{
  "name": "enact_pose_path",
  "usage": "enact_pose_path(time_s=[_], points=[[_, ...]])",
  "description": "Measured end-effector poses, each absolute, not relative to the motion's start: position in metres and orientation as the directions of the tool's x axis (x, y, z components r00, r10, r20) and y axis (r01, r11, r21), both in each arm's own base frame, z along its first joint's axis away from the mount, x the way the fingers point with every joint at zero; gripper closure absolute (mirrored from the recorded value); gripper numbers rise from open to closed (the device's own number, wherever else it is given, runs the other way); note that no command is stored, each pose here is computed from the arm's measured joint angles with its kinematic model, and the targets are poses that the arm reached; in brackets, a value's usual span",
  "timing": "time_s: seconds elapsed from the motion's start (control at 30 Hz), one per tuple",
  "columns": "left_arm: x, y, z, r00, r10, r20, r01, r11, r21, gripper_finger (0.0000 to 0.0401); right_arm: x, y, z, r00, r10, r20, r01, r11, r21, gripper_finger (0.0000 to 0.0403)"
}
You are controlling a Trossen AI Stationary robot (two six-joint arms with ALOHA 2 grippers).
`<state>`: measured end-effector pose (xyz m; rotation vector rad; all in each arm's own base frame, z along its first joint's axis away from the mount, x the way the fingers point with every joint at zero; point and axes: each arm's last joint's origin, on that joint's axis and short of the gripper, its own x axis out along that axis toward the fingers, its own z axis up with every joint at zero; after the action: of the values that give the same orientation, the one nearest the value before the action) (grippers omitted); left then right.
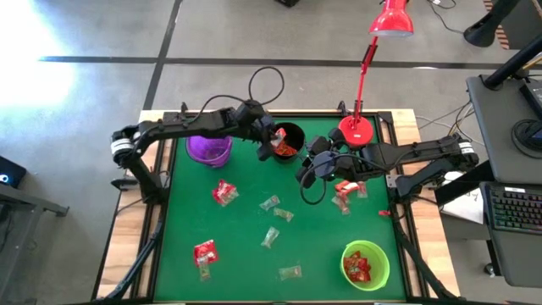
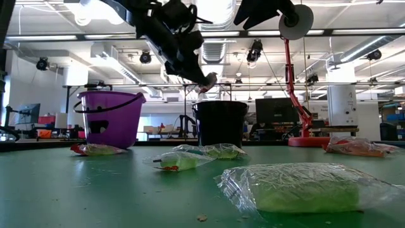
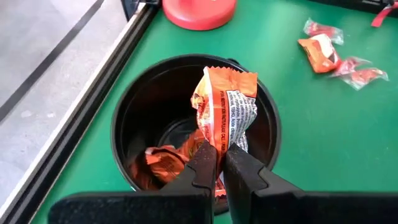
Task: Sort candy
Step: Put the orange chocolate into the black bucket, then put the red gummy into the violet bucket
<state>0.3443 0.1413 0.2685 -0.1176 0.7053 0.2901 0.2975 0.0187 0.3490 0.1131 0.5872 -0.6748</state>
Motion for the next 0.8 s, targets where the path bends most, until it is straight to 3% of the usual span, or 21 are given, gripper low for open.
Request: enact_pose_path(time_s=[0.23,0.4,0.63,0.8], points=[[0.336,0.163,0.254,0.705,0.121,-0.699,-0.292,0.947,-0.131,0.0361,0.296,0.019,0.350,0.629,-0.556,-0.544,0.618,0.782,-0.084,0.0232],[0.334,0.163,0.252,0.701,0.113,-0.705,-0.281,0.951,-0.127,0.0330,0.295,0.018,0.352,0.633,-0.556,-0.540,0.619,0.781,-0.079,0.0232],[0.318,0.145,0.272,0.676,0.082,-0.732,-0.257,0.958,-0.130,0.0312,0.293,0.018,0.351,0.623,-0.557,-0.550,0.621,0.779,-0.085,0.0232],[0.300,0.112,0.295,0.651,0.024,-0.759,-0.180,0.976,-0.124,0.0314,0.279,0.016,0.344,0.527,-0.568,-0.632,0.706,0.706,-0.046,0.0232]])
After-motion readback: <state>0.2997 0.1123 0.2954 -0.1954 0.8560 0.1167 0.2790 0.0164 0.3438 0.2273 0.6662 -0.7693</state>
